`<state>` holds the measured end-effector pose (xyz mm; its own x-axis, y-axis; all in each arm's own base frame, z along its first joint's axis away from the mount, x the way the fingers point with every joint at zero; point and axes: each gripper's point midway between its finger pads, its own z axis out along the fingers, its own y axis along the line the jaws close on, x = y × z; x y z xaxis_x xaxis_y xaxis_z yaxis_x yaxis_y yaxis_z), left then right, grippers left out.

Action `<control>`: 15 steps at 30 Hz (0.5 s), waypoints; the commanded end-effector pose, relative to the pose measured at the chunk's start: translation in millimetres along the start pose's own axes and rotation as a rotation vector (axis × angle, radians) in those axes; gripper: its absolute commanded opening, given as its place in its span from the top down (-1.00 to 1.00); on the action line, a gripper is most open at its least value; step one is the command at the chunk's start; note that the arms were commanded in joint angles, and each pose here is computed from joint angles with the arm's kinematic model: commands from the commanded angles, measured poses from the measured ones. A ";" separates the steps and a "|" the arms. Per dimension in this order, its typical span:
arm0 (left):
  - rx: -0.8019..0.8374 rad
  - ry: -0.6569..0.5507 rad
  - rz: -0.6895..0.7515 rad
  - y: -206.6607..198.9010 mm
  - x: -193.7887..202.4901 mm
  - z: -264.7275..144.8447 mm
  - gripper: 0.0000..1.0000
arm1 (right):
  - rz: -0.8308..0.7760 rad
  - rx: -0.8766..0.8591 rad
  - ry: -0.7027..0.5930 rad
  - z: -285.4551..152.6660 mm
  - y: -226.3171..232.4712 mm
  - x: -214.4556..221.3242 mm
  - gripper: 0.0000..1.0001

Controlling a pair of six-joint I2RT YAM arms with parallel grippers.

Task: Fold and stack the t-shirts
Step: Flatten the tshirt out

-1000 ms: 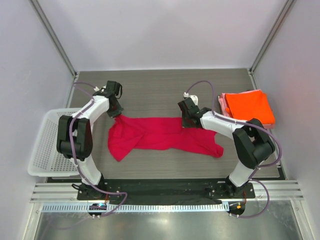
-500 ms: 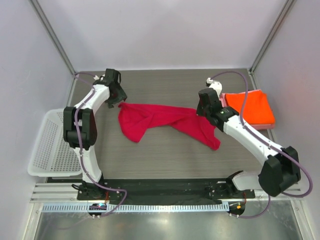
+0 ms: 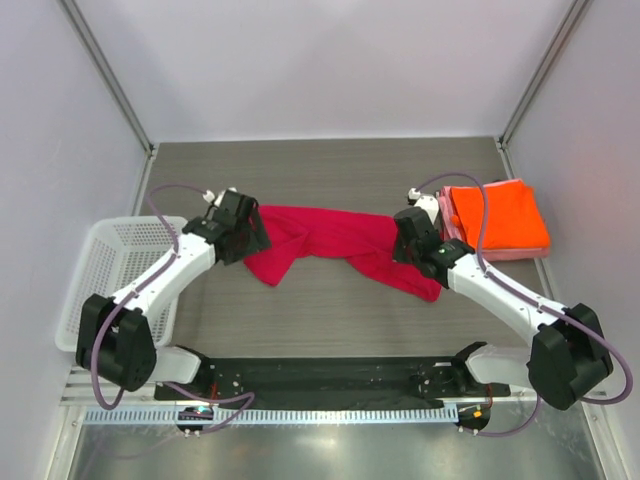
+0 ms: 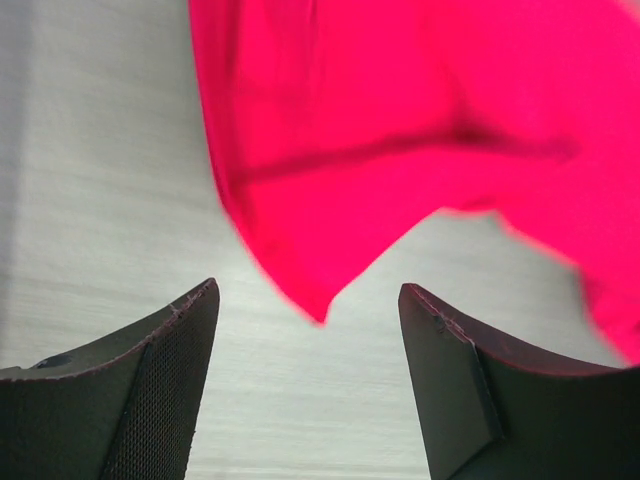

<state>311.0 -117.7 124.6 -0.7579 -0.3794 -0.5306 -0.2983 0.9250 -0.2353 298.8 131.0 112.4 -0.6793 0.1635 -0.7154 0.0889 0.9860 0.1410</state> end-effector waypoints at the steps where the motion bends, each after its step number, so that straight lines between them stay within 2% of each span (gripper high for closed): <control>1: 0.002 0.021 -0.045 9.3 27.4 8.8 -0.47 | 0.051 -0.033 -0.070 -7.2 6.6 -16.1 0.98; 3: -0.006 0.025 -0.083 17.1 41.1 17.6 -0.46 | 0.053 -0.041 -0.071 -7.6 7.9 -16.3 0.98; 7: 0.067 0.060 -0.121 6.5 62.3 28.2 -0.46 | 0.058 -0.048 -0.074 -7.9 9.1 -16.6 0.98; 13: 0.079 0.086 -0.125 -4.7 73.9 47.7 -0.46 | 0.057 -0.055 -0.076 -9.3 9.5 -16.9 0.98; 15: 0.075 0.092 -0.127 -5.2 77.2 53.6 -0.40 | 0.055 -0.051 -0.073 -8.8 8.5 -15.4 0.98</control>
<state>265.8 -137.9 35.8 -0.7999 -0.4521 -0.3946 -0.3622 0.8881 -0.2832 299.3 133.2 115.8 -0.6636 0.1844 -0.7250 0.0875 0.9816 0.1696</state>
